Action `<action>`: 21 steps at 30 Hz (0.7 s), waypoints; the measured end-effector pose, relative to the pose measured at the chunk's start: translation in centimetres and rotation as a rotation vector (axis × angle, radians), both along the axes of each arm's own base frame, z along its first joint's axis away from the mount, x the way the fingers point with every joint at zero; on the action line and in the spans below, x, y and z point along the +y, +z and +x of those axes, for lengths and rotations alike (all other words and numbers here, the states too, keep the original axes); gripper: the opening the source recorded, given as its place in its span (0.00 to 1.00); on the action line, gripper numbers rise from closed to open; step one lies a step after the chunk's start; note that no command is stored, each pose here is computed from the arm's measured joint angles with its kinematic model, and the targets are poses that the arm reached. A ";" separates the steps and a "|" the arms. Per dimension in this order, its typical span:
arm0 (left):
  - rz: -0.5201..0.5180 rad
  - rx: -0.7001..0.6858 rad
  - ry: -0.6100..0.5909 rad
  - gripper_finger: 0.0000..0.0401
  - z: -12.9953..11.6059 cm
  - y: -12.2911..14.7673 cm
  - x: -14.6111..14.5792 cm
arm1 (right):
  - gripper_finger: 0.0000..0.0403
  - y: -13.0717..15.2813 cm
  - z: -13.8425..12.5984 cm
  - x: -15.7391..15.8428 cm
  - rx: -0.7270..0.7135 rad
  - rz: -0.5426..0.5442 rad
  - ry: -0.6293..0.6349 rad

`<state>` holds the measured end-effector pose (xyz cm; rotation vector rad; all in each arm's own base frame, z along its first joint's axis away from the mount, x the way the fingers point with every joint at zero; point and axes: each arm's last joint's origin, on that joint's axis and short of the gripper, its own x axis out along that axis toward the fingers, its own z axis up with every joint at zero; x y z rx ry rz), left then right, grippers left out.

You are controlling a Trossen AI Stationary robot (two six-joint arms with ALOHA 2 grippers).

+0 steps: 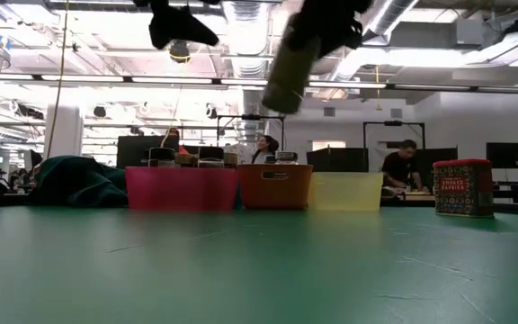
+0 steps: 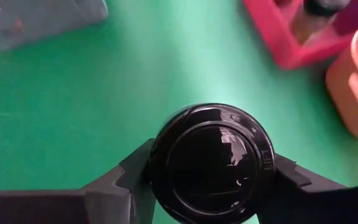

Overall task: Sort spices by type
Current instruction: Put the black seasoning bottle into the red bin

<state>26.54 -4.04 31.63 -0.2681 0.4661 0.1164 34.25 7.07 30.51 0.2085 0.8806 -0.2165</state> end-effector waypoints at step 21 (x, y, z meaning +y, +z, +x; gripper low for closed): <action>0.170 -0.110 -0.055 0.71 5.4 -3.9 -1.2 | 0.56 3.6 0.8 -0.3 -0.132 0.025 0.003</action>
